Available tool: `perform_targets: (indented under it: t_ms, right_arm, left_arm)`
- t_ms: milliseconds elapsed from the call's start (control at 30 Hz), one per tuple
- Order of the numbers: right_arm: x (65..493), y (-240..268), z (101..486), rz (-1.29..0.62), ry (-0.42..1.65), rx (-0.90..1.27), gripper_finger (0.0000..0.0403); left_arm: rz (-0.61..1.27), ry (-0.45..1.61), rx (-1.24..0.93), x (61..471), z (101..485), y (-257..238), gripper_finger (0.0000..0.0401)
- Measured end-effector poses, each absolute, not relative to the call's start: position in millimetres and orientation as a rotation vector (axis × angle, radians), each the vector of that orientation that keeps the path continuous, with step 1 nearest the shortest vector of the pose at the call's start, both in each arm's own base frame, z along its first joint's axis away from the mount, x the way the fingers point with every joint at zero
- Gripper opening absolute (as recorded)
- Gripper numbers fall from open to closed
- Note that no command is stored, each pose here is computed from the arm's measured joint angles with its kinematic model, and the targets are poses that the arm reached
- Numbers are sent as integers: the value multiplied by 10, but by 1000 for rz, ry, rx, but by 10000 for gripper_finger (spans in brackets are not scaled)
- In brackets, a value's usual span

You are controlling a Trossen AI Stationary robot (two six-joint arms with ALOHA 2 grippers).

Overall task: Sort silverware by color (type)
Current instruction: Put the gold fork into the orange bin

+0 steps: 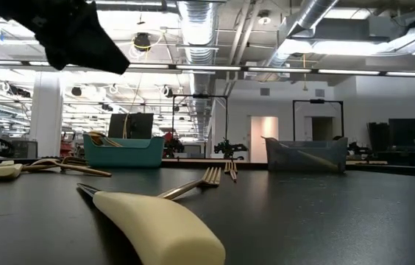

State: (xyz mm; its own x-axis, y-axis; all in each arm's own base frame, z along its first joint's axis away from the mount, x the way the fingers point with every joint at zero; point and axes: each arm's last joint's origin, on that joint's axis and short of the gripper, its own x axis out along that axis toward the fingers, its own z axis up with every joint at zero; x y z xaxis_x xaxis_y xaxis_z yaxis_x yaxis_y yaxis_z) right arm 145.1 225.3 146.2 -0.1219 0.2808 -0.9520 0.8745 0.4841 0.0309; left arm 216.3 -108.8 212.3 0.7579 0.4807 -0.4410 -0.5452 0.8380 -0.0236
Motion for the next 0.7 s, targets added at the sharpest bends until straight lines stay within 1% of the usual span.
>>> perform_targets:
  t_ms: [133,333,500,600,667,700]
  right_arm:
    - [1473,2327,1375,-696,1654,1031,202]
    - [1485,2348,1375,-672,1657,1053,139]
    - [1474,2326,1380,-631,1657,991,93]
    - [1508,2296,1378,-604,1656,963,56]
    - [1543,2264,1399,-584,1620,942,32]
    - [1568,2250,1427,-562,1565,931,23]
  left_arm:
    - [550,426,-144,2150,2173,-1076,112]
    - [548,420,-135,2147,2195,-1067,112]
    - [547,418,-132,2149,2197,-1068,112]
    - [547,417,-133,2149,2198,-1069,112]
    - [544,411,-139,2155,2204,-1073,112]
    - [537,406,-134,2162,2213,-1077,112]
